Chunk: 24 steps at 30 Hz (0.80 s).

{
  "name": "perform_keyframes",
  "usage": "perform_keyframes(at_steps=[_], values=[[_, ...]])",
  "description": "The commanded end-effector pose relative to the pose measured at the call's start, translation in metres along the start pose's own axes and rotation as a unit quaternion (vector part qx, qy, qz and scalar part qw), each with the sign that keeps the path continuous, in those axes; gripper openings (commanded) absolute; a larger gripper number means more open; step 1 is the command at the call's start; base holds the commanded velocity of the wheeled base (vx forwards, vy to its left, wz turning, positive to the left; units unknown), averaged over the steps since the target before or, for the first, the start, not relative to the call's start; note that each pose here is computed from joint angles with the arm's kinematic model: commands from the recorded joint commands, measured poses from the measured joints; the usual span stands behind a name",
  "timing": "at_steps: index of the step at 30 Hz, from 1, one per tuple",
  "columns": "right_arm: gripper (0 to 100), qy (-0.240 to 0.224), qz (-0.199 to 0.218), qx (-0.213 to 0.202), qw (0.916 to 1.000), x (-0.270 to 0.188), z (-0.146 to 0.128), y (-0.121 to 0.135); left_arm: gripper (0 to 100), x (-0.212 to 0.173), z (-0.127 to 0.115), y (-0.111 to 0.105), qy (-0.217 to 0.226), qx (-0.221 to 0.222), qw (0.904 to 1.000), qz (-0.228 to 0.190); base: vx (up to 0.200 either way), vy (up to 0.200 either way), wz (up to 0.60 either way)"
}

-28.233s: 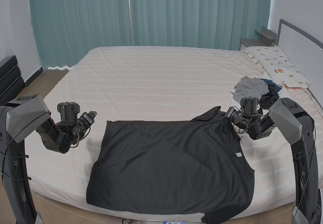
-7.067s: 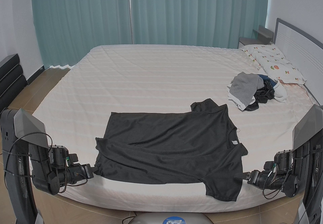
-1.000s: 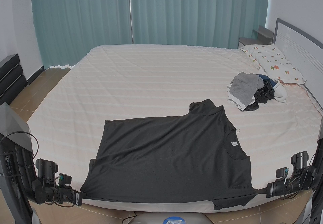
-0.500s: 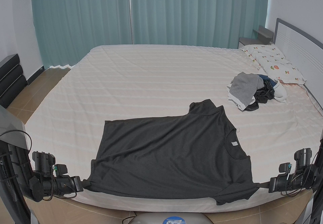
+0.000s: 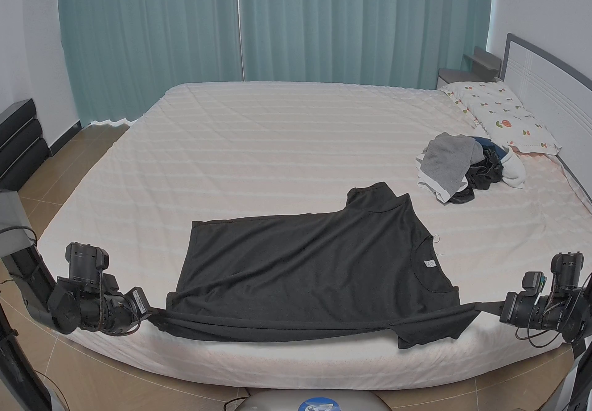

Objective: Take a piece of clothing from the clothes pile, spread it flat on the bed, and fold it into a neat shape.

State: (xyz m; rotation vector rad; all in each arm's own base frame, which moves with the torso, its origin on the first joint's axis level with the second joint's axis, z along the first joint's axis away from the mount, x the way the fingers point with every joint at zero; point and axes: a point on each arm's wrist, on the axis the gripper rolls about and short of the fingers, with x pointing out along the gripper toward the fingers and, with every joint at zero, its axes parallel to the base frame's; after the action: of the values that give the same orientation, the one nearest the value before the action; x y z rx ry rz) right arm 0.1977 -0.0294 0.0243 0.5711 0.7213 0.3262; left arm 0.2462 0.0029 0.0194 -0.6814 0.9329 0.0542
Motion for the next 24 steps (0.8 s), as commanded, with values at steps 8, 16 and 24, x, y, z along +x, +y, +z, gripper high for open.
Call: perform_keyframes(at_steps=[8,16,24], values=[[0,-0.046,0.008,-0.016,0.9988,-0.008,0.015,0.008,0,-0.046,0.049,-0.065,-0.029,-0.106,0.9935,-0.03,0.0,0.0,0.0],[0,-0.013,-0.014,-0.023,0.9996,-0.017,-0.006,0.001,0,-0.044,0.013,-0.039,0.043,0.051,0.9974,0.028,0.0,0.0,0.0],[0,0.018,-0.016,-0.012,0.9996,-0.021,-0.013,0.006,0,-0.046,0.005,-0.033,0.075,0.071,0.9932,0.055,0.0,0.0,0.0]])
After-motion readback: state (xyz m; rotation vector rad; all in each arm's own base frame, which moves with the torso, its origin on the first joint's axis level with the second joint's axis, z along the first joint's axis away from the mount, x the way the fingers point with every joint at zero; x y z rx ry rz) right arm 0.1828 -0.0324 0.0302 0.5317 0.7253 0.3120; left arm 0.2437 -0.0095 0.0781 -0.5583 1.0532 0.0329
